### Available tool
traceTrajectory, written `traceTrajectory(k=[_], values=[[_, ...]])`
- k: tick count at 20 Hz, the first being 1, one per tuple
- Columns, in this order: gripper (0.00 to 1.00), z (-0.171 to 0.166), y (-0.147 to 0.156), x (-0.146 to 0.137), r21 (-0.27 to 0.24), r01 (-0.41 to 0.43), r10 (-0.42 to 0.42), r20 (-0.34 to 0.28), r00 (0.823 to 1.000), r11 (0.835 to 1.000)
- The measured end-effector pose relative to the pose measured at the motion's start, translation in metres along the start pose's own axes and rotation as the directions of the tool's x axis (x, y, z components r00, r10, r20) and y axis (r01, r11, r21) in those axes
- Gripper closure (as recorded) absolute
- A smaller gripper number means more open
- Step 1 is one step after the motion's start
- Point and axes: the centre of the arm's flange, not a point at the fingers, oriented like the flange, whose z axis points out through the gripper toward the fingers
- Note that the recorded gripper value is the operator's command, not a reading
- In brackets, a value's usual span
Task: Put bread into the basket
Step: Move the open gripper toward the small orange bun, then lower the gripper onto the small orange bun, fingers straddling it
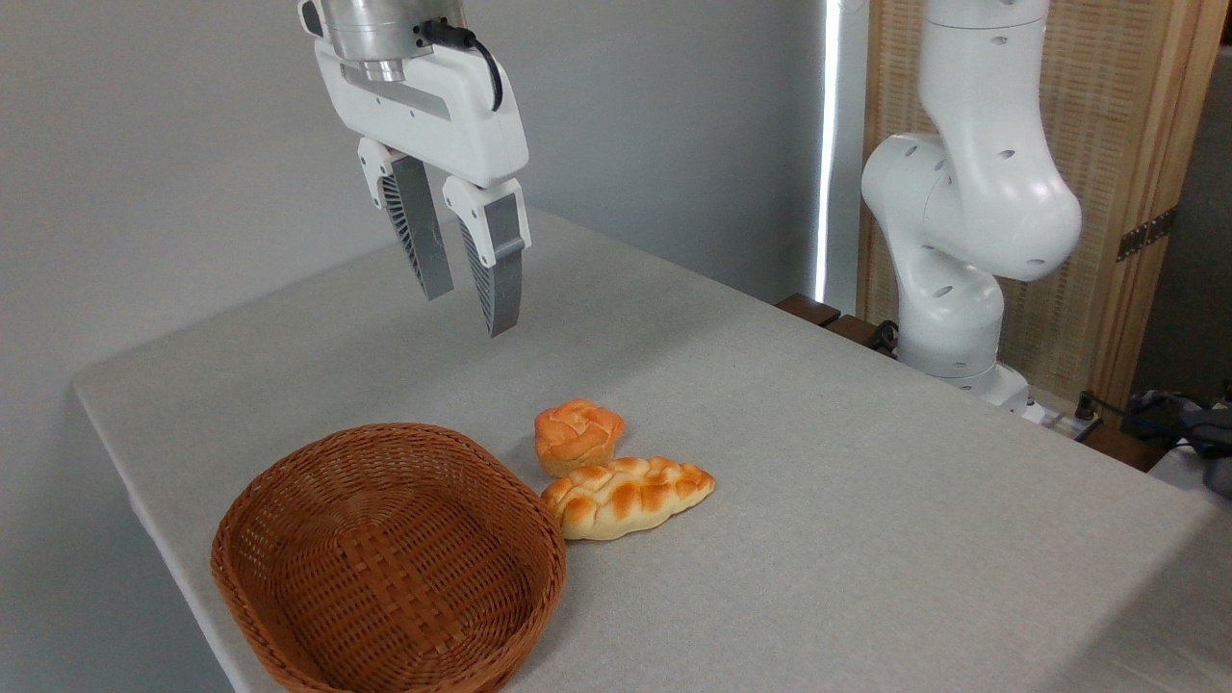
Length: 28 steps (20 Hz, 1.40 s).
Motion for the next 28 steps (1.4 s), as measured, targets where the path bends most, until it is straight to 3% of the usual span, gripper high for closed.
traceTrajectory(k=[17, 24, 28], values=[[0.0, 0.001, -0.01, -0.011, -0.003, 0.018, -0.018, 0.003, 1.0, 1.0], [0.0, 0.037, 0.041, -0.03, 0.001, -0.088, 0.088, -0.012, 0.996, 0.996], [0.0, 0.084, 0.078, -0.037, -0.007, -0.24, 0.24, 0.01, 0.971, 0.971]])
